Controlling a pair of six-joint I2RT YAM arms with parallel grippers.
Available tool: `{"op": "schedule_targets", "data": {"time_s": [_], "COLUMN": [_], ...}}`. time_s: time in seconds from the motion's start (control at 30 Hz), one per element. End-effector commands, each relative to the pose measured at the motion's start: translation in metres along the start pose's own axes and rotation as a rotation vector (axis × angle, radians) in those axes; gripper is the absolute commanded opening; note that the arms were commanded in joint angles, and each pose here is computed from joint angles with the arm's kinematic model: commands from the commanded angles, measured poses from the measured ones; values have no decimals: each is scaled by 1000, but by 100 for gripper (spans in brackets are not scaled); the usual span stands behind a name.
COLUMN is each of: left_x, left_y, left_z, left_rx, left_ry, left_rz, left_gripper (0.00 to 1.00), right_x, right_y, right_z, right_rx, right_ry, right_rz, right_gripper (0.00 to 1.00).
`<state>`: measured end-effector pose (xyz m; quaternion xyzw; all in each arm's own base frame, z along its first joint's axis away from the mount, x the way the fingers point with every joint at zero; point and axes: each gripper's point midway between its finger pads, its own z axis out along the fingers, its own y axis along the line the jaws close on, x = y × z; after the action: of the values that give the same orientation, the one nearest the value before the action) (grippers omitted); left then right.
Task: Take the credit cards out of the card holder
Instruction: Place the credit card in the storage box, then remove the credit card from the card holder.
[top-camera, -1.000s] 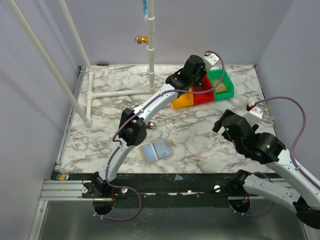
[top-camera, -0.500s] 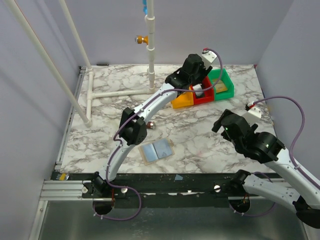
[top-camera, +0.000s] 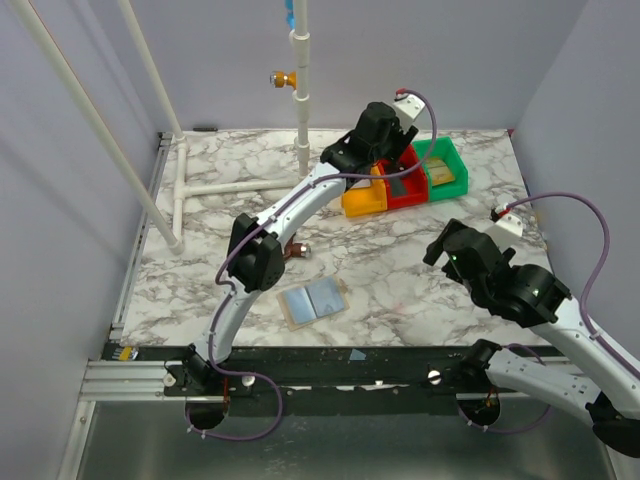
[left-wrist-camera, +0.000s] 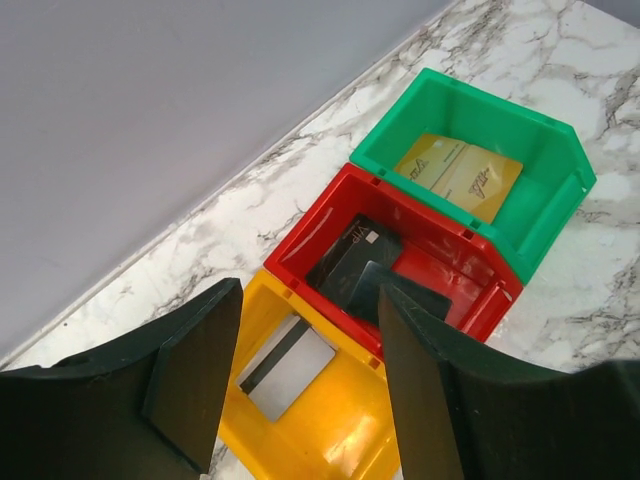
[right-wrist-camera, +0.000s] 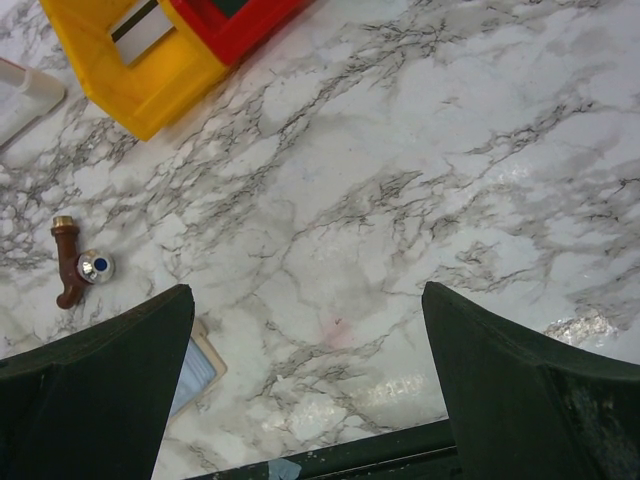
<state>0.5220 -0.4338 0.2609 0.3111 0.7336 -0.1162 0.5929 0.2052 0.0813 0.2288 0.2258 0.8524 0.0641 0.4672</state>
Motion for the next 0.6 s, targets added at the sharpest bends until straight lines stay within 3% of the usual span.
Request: {"op": "schedule_targets", "data": {"time_s": [0.0,0.3,0.57], "left_x": [-46,-40,-22], "left_y": [14,12,14], "left_z": [-40,-76,-136], "left_rx": [13,36,41], "left_ry": [-73,-25,38], "left_rz": [-66,-149,-280], "left_gripper": [59,63,63], "right_x": [-2,2,12], "right_y": [1,7,24], "right_z": [0,4,13], "right_rx": [-13,-35,-80], "right_ry": [-9,-2,20], "right_rz": [4,-9,-27], "right_gripper": [100,100,100]}}
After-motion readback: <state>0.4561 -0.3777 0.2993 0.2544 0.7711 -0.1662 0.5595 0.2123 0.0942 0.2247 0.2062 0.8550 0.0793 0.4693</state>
